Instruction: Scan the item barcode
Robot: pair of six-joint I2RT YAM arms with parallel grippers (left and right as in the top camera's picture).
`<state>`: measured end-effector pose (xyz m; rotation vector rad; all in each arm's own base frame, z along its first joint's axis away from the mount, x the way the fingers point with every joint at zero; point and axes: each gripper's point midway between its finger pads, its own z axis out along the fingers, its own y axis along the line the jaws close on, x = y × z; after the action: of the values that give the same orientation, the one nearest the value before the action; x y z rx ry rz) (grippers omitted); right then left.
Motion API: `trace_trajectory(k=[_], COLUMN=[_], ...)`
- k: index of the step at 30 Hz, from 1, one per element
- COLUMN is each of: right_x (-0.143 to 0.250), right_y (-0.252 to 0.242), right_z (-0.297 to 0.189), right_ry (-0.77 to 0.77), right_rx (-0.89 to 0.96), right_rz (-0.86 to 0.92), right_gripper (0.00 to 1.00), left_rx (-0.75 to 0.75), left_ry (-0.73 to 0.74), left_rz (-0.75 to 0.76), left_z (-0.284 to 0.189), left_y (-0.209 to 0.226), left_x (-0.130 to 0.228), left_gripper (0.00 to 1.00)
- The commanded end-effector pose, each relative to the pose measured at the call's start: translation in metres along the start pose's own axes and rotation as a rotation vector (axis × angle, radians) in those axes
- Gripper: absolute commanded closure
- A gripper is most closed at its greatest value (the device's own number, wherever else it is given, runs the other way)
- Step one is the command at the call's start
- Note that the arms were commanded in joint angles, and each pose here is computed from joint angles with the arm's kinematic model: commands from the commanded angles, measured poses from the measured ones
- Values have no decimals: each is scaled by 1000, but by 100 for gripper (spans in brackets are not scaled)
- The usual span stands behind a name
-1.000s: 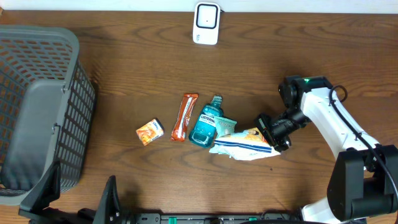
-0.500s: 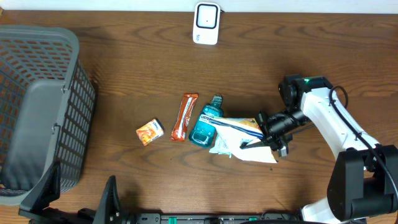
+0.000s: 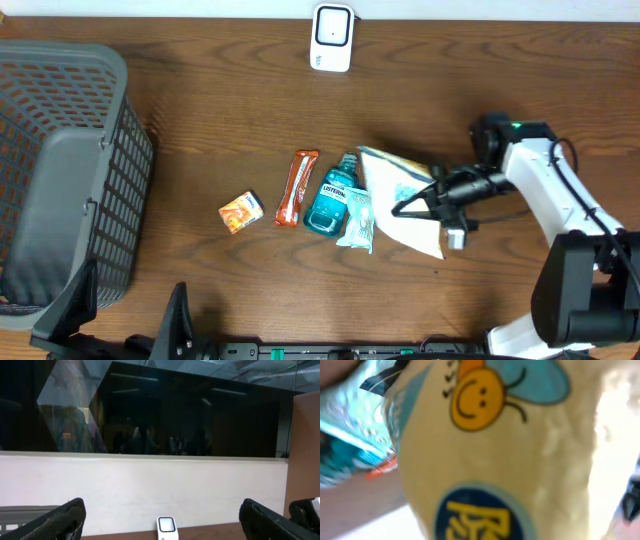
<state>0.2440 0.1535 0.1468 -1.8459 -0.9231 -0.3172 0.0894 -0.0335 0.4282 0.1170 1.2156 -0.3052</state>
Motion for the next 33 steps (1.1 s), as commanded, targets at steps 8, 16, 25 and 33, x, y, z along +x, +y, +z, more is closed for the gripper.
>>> trace_trajectory(k=[8, 16, 25, 33], right_x=[-17, -27, -32, -40], right_y=[0, 1, 3, 4], right_z=[-13, -13, -13, -13], right_ry=[15, -37, -67, -111], right_rx=[106, 91, 79, 65], right_rz=[336, 347, 342, 339], right_gripper=[98, 98, 99, 98], left_rx=[-14, -12, -10, -3], left_ry=[-2, -10, -16, -71], left_rz=[-4, -3, -3, 3], left_z=[1, 0, 0, 6], left_y=[2, 2, 2, 1], left_x=[1, -1, -3, -9], left_gripper=[2, 2, 2, 2])
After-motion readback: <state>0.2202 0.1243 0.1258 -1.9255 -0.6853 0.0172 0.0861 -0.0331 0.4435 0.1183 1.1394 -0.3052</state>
